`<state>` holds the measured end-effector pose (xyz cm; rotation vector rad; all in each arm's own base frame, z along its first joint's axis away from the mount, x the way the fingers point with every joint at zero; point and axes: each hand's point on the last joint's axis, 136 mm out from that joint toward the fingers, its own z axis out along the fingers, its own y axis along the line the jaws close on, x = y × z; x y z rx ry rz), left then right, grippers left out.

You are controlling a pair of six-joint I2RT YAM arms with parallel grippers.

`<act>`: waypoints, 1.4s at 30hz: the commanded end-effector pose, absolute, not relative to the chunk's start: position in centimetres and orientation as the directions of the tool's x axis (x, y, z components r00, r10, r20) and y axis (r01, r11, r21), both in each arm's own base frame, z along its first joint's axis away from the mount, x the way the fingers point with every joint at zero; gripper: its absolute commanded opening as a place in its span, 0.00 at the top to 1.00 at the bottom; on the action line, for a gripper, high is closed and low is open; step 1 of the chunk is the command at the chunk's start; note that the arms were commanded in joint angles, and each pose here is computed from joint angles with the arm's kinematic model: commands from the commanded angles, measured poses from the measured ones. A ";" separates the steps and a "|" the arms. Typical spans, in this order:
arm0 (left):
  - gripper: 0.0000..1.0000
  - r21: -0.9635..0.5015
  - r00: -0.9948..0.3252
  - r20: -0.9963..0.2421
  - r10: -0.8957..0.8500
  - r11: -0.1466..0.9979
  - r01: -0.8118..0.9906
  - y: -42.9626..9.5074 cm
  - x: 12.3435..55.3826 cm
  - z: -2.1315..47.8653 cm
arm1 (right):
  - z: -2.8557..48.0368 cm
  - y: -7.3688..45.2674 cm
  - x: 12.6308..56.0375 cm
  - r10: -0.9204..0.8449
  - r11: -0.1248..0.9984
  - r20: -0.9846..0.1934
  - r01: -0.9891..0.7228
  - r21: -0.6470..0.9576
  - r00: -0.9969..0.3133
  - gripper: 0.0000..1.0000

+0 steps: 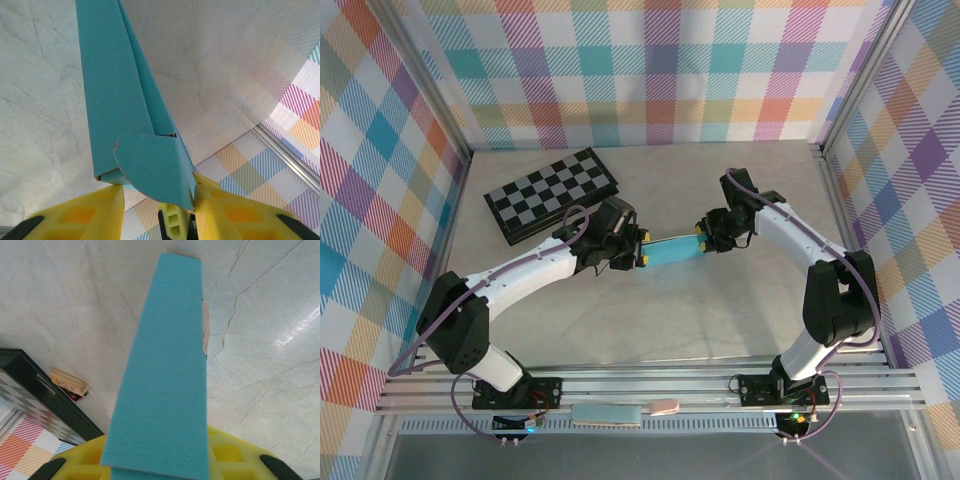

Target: Fold the paper box

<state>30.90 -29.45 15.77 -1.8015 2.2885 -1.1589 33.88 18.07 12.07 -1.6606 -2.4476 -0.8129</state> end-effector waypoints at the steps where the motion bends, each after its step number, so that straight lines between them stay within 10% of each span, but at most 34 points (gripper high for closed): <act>1: 0.64 -0.426 -0.165 0.474 -0.865 -0.062 -0.902 -28.4 30.3 13.9 | 10.6 17.7 32.7 0.857 0.263 0.364 0.916 0.304 -0.366 0.75; 9: 0.30 -0.403 -0.140 0.465 -0.874 -0.068 -0.913 -27.4 29.3 14.4 | 10.7 17.7 32.8 0.857 0.263 0.361 0.915 0.305 -0.367 0.75; 29: 0.66 -0.436 -0.101 0.485 -0.868 -0.140 -0.889 -27.8 32.1 13.3 | 10.4 17.7 32.8 0.857 0.266 0.361 0.916 0.302 -0.368 0.76; 37: 0.37 -0.497 -0.251 0.446 -0.859 -0.005 -0.868 -26.6 32.9 15.8 | 10.4 17.8 33.0 0.856 0.266 0.363 0.915 0.302 -0.369 0.77; 42: 0.37 -0.524 -0.380 0.348 -0.857 0.158 -0.837 -23.6 32.1 16.2 | 10.5 17.9 33.2 0.854 0.272 0.363 0.914 0.301 -0.373 0.77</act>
